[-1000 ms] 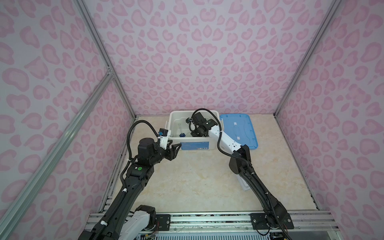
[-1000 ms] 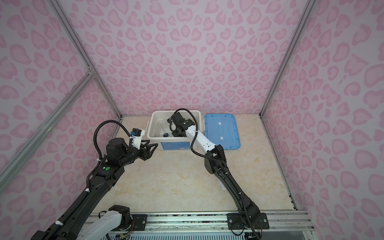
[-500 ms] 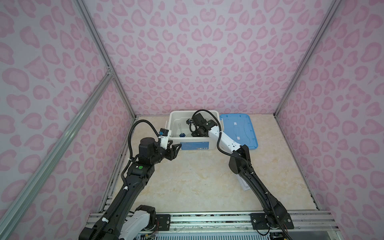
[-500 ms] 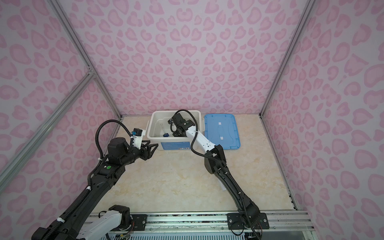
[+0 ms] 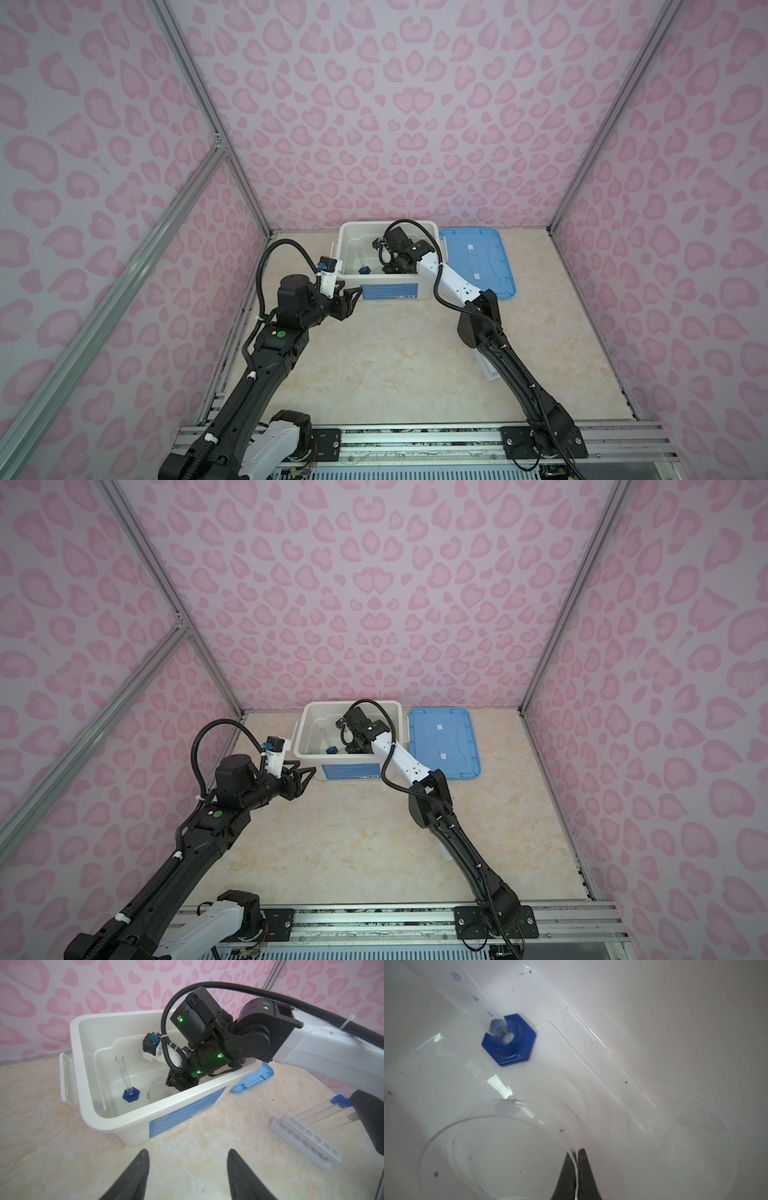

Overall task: Organize the chemistry lab equipment
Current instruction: 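Lower the petri dish flat into the tub bottom with the right gripper, then open the right gripper and raise it out of the tub, then move the right gripper over the edge of the blue lid, then lower the right gripper and pinch the blue lid's edge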

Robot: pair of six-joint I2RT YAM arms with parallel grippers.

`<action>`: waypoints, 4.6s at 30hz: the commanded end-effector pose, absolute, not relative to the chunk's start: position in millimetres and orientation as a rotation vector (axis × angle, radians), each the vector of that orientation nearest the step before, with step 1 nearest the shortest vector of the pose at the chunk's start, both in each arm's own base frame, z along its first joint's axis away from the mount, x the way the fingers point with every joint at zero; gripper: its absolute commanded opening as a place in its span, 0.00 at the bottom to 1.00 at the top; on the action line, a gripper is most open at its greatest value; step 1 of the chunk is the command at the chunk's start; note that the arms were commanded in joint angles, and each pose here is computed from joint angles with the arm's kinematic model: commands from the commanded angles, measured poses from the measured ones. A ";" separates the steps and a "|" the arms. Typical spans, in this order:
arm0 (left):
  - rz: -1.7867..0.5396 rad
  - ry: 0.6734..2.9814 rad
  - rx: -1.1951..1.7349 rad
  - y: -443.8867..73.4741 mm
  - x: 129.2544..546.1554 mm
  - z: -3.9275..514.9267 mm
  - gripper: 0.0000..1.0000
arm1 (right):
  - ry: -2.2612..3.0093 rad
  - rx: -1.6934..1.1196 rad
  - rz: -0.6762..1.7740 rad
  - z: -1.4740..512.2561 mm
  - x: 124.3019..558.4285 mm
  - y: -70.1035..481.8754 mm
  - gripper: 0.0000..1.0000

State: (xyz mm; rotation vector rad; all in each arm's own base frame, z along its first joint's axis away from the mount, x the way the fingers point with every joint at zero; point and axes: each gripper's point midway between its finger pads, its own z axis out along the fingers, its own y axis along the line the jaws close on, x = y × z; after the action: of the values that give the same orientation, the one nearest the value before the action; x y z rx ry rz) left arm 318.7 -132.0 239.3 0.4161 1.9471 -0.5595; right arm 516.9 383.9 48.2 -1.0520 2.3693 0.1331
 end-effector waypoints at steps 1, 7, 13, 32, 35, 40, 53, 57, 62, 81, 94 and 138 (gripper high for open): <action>-0.556 1.921 0.430 -132.9 320.1 245.6 0.62 | 2.361 -1.060 0.135 51.6 516.8 384.1 0.09; -0.555 1.908 0.430 -132.7 318.4 249.7 0.62 | 2.323 -1.044 0.141 80.3 518.4 383.9 0.15; -0.554 1.891 0.432 -132.1 315.5 255.3 0.62 | 2.285 -1.028 0.151 111.8 517.9 382.0 0.18; -0.473 1.750 0.381 -117.4 302.9 299.3 0.63 | 2.108 -0.821 0.209 315.6 458.7 328.1 0.31; -0.436 1.727 0.329 -108.8 304.1 307.8 0.64 | 2.132 -0.740 0.161 329.3 446.1 296.9 0.32; -0.400 1.706 0.236 -96.5 307.7 320.2 0.72 | 2.175 -0.584 0.154 339.4 422.9 231.6 0.40; -0.450 1.669 0.228 -103.1 317.5 339.8 0.97 | 2.359 0.018 0.069 252.8 386.6 61.8 0.41; -0.444 1.659 0.215 -101.3 318.8 346.9 0.97 | 2.415 0.149 0.037 217.9 387.5 27.1 0.41; -0.420 1.660 0.275 -103.8 317.3 343.5 0.97 | 2.480 0.226 -0.001 179.2 400.1 1.6 0.40; -0.493 1.739 0.354 -117.4 317.8 315.5 0.95 | 2.712 0.342 -0.004 69.8 435.6 -34.9 0.36; -0.497 1.791 0.353 -115.9 308.5 293.8 0.89 | 2.734 0.401 -0.041 41.5 449.7 -47.5 0.31; -0.485 1.859 0.297 -110.1 312.2 281.5 0.82 | 2.748 0.399 -0.008 14.8 464.6 -38.9 0.05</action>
State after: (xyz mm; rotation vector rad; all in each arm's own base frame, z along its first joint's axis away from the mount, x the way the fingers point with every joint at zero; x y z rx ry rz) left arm 311.9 -111.2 274.7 0.2981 1.8745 -0.4926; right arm 467.1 -39.5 22.4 0.3851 2.7308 -0.0007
